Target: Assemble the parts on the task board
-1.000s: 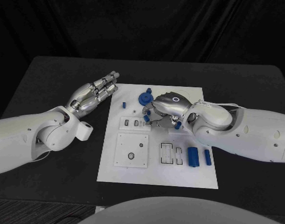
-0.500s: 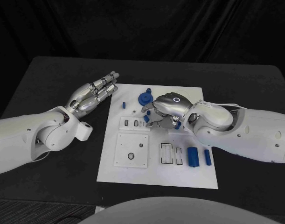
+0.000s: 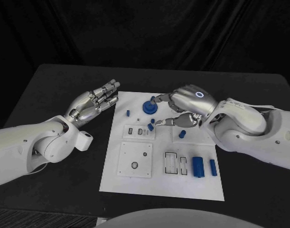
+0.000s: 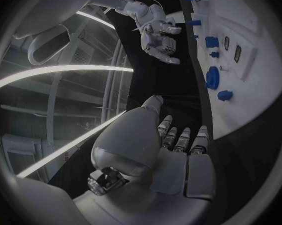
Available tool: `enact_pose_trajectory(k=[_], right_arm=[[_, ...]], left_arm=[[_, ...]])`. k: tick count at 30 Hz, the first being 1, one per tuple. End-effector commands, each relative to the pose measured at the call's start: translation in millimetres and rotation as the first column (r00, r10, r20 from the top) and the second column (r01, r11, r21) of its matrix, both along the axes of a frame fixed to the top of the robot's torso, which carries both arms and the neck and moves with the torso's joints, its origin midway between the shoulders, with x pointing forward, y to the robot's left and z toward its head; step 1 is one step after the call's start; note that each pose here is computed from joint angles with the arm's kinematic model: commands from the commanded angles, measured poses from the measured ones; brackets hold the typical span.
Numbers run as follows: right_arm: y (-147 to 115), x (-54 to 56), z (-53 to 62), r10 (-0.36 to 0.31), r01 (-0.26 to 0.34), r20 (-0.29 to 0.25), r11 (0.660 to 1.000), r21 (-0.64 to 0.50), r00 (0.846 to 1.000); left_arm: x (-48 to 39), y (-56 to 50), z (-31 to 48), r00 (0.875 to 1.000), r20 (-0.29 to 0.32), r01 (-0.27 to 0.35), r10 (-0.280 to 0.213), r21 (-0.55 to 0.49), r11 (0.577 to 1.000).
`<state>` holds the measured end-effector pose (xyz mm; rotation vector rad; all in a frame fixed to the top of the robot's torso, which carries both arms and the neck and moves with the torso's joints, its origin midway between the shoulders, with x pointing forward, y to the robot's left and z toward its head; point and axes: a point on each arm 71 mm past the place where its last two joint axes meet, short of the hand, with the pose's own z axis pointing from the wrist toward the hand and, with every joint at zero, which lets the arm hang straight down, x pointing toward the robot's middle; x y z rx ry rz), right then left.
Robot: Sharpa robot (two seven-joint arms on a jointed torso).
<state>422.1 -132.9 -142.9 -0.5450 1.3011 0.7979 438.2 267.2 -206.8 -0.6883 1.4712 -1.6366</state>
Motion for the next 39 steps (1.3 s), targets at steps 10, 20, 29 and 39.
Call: enact_pose_trajectory(k=[10,20,29,39], right_arm=[[-36,5.9,45.6,-0.065,0.051,0.122,0.992,0.111,0.99],[-56,13.6,38.5,-0.128,0.12,0.074,0.988,0.096,0.989],[-70,18.8,21.4,-0.192,0.192,-0.001,0.981,0.03,0.981],[-77,21.9,15.2,-0.223,0.223,-0.022,0.975,0.009,0.975]], left_arm=[[4.7,-1.8,47.6,0.937,0.314,-0.191,0.152,0.097,0.977],[13.6,-17.2,46.8,0.959,0.272,-0.204,0.082,0.459,0.865],[22.7,-45.7,32.3,0.997,-0.076,0.072,-0.024,0.722,0.688],[29.5,-72.1,25.1,0.974,-0.225,0.205,-0.021,0.839,0.504]])
